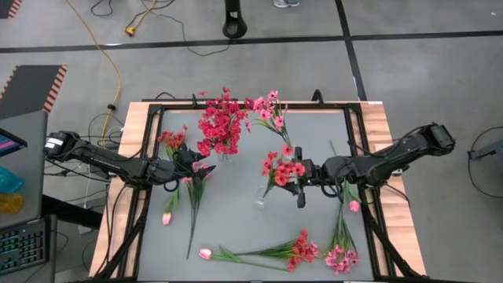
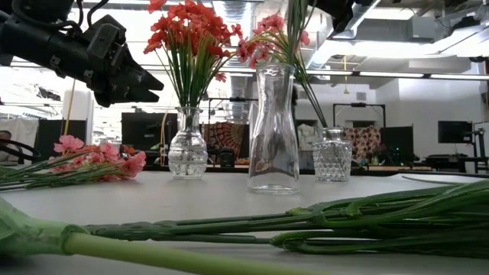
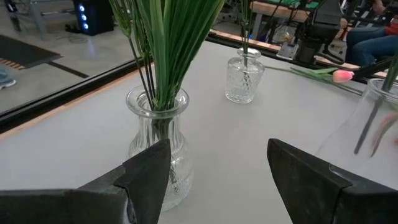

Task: Sort flowers into vase by color
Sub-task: Put the bottom right orange flowers into the bottom center transparent vase

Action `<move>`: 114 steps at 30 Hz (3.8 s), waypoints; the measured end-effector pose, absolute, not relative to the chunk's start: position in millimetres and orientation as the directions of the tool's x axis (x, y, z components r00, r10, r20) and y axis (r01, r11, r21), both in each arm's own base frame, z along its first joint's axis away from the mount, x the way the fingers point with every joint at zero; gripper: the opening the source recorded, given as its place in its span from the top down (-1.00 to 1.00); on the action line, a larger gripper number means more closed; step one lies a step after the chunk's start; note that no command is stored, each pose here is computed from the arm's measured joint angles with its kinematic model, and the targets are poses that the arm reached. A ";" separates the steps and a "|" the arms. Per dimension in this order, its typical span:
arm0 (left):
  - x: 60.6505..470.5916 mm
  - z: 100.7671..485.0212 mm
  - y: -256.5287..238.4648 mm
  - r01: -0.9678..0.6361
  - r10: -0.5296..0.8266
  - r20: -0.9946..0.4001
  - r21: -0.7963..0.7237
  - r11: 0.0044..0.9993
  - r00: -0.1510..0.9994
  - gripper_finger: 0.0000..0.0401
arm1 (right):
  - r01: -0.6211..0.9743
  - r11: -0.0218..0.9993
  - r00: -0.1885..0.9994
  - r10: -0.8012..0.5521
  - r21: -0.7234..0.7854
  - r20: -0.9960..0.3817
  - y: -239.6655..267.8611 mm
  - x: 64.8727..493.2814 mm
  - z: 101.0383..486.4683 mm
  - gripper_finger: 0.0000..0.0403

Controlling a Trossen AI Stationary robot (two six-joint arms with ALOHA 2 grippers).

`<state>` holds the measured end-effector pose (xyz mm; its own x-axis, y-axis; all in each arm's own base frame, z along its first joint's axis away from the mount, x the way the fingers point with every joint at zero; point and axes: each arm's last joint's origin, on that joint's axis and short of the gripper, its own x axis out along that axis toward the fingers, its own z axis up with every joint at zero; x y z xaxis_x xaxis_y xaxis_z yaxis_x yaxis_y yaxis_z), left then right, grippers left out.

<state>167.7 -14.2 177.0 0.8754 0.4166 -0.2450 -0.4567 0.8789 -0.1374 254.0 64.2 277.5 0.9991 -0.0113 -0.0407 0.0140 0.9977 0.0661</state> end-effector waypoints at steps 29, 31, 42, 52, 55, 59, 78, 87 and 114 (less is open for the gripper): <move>180.4 210.7 -27.4 -0.263 0.239 -0.170 -0.136 0.955 0.956 -0.27 | 0.010 0.993 0.727 -0.087 -0.116 -0.682 58.2 231.5 313.9 -0.14; 183.7 218.0 -34.0 -0.230 0.210 -0.158 -0.128 0.965 0.965 -0.27 | 0.026 0.994 0.695 -0.096 -0.109 -0.712 57.0 227.7 316.2 -0.14; 227.4 235.3 -96.4 -0.113 0.097 -0.212 -0.062 0.992 0.972 -0.27 | 0.076 0.992 0.590 -0.127 -0.102 -0.797 53.8 216.7 310.9 -0.14; 287.4 239.5 -158.0 -0.027 0.017 -0.252 -0.037 0.999 0.967 -0.27 | 0.080 0.992 0.594 -0.126 -0.098 -0.794 54.0 217.2 311.1 -0.14; 305.6 236.5 -175.9 -0.006 -0.005 -0.264 -0.040 0.999 0.964 -0.27 | 0.079 0.992 0.596 -0.125 -0.097 -0.793 54.4 217.3 311.2 -0.14; 329.2 230.1 -196.1 0.008 -0.020 -0.291 -0.041 0.999 0.957 -0.27 | 0.074 0.993 0.603 -0.120 -0.094 -0.788 55.7 217.7 311.6 -0.14; 412.0 189.6 -240.4 0.009 -0.057 -0.555 -0.089 0.996 0.830 -0.27 | 0.095 0.993 0.611 -0.114 -0.071 -0.784 57.4 218.2 312.1 -0.14; 416.0 166.5 -245.8 -0.033 -0.087 -0.690 -0.159 0.987 0.719 -0.27 | 0.109 0.992 0.615 -0.113 -0.057 -0.781 57.6 218.5 312.3 -0.14; 412.1 130.9 -247.5 -0.113 -0.080 -0.772 -0.194 0.974 0.630 -0.27 | 0.115 0.992 0.615 -0.113 -0.052 -0.780 57.5 218.6 312.4 -0.14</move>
